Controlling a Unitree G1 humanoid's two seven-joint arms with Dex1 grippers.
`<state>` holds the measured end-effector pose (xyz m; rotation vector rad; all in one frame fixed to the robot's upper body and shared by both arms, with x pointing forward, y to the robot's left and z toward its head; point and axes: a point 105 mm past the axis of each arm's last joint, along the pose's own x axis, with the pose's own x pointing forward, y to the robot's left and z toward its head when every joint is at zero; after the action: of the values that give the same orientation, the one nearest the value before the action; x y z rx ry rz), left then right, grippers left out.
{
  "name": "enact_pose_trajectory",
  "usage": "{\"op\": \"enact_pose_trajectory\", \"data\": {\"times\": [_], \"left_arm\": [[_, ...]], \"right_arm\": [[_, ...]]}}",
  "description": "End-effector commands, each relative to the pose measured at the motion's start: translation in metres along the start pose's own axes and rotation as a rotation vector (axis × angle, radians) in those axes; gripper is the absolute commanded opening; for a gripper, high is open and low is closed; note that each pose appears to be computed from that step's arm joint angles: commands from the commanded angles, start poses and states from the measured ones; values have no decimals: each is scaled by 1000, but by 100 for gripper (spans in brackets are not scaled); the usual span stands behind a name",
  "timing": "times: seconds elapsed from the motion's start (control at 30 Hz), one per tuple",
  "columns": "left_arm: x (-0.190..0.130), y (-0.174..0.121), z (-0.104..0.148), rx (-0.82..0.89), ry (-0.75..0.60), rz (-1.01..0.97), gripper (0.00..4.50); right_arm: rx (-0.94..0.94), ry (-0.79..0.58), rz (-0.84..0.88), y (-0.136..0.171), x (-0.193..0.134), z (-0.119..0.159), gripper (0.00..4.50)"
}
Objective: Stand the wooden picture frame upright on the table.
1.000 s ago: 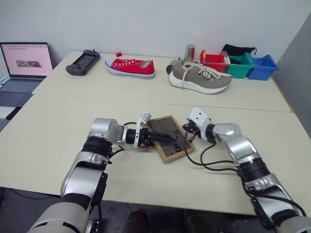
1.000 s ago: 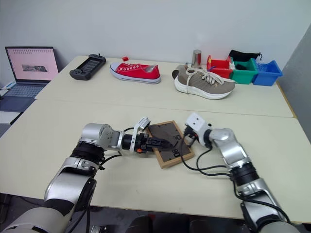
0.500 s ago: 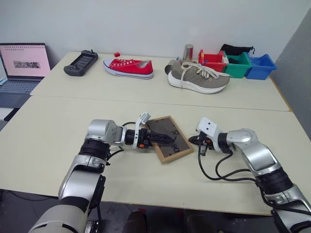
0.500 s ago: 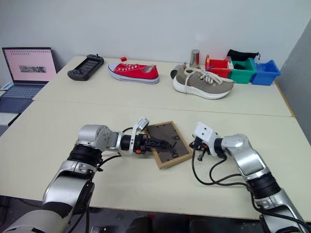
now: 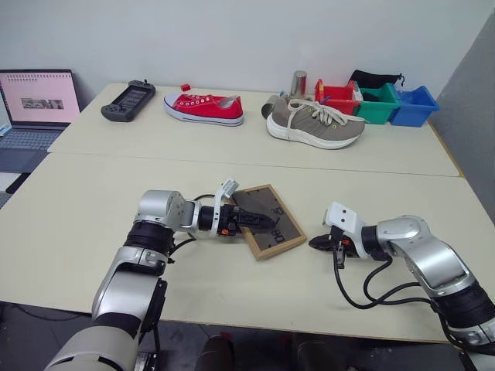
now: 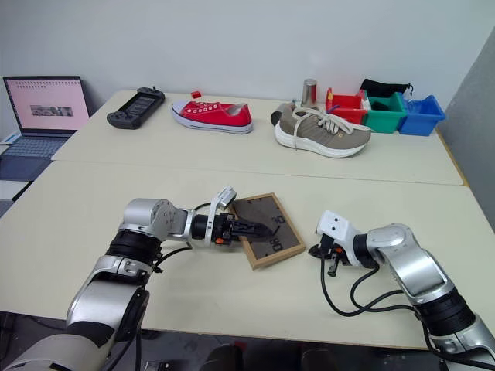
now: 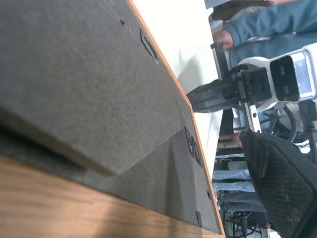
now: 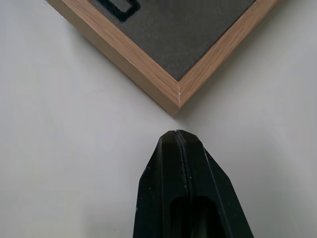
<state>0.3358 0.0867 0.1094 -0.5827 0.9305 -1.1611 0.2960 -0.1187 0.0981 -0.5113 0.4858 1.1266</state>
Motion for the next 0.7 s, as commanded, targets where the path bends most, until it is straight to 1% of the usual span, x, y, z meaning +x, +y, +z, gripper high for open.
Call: {"op": "enact_pose_trajectory", "data": {"times": [0.03,0.17,0.2,0.37,0.7], "left_arm": [[0,-5,6,31,-13,-8,450],[-1,-5,6,31,-14,-9,450],[-1,-5,6,32,-13,-8,450],[-1,-5,6,36,-15,-6,450],[1,-5,9,42,-19,-5,450]], "right_arm": [[-29,-22,-25,-2,-3,11,49],[-18,-4,-46,-3,-5,7,152],[-12,-3,-44,-3,-5,7,158],[-9,-20,-22,3,1,13,158],[0,-70,-34,3,17,29,158]]}}
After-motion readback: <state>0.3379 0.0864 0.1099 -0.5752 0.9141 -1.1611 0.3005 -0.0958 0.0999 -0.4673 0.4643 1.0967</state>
